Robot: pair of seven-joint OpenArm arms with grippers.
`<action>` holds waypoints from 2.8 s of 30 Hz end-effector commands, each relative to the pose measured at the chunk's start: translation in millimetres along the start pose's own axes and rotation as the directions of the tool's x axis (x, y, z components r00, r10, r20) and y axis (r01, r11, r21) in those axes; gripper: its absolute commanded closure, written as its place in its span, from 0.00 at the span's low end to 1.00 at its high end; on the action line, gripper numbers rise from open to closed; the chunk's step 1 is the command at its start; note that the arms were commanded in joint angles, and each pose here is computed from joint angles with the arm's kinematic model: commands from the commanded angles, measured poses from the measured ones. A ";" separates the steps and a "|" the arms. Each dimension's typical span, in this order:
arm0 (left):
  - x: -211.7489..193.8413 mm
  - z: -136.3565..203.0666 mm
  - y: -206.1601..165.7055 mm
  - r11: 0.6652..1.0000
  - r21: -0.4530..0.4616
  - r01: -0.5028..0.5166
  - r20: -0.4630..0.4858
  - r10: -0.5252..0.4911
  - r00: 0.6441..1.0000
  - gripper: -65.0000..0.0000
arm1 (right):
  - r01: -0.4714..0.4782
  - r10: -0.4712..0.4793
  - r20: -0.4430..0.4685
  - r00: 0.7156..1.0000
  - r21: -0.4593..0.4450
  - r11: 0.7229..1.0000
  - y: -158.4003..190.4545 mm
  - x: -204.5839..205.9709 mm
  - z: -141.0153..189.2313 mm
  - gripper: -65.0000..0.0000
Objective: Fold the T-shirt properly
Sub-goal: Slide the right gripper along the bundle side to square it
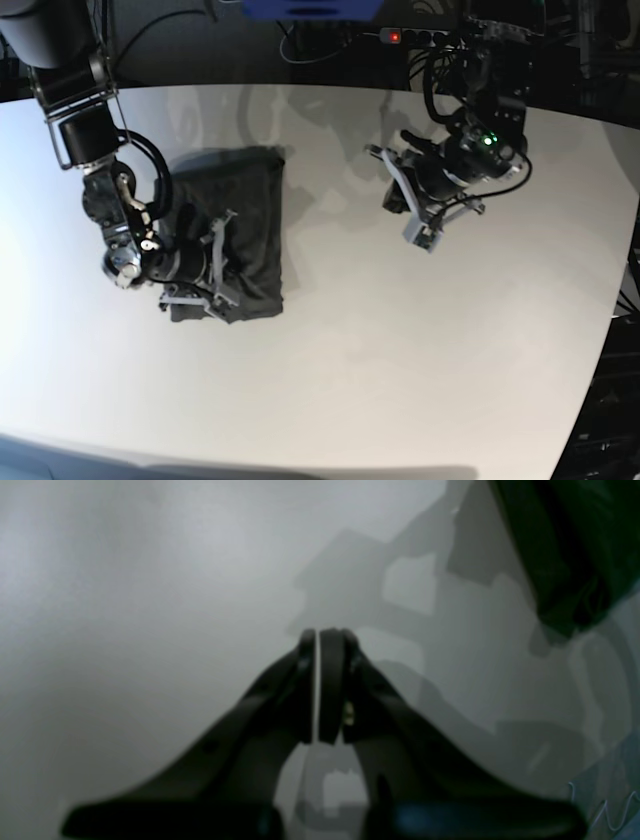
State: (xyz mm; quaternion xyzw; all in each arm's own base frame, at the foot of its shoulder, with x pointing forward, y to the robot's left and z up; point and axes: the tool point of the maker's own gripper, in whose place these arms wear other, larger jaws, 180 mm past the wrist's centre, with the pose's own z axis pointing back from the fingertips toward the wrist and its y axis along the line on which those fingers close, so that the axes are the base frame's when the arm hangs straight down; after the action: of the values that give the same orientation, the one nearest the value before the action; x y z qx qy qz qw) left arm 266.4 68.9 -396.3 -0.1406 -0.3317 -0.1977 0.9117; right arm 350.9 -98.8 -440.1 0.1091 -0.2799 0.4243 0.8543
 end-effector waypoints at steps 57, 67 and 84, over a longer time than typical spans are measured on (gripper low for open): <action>9.3 -3.3 2.2 1.000 -0.005 -0.008 0.057 0.008 0.998 0.97 | -0.218 0.209 -0.137 0.968 -0.056 0.974 5.6 8.4 9.7 1.00; 10.9 -3.4 2.9 1.000 -0.003 -0.006 0.058 0.006 0.998 0.97 | -0.225 0.213 -0.132 0.968 -0.081 0.971 -5.7 15.1 14.6 1.00; 11.4 -3.4 3.2 1.000 -0.005 -0.007 0.060 0.007 0.998 0.97 | -0.330 0.298 -0.174 0.939 -0.198 0.923 -32.2 39.9 56.4 1.00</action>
State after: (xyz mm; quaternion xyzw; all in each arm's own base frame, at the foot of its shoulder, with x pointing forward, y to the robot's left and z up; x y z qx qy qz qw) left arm 269.0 69.2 -402.4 -0.1447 -0.3377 -0.1905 0.9104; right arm 362.2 -114.7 -384.5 -0.0544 -0.2606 0.5271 0.8071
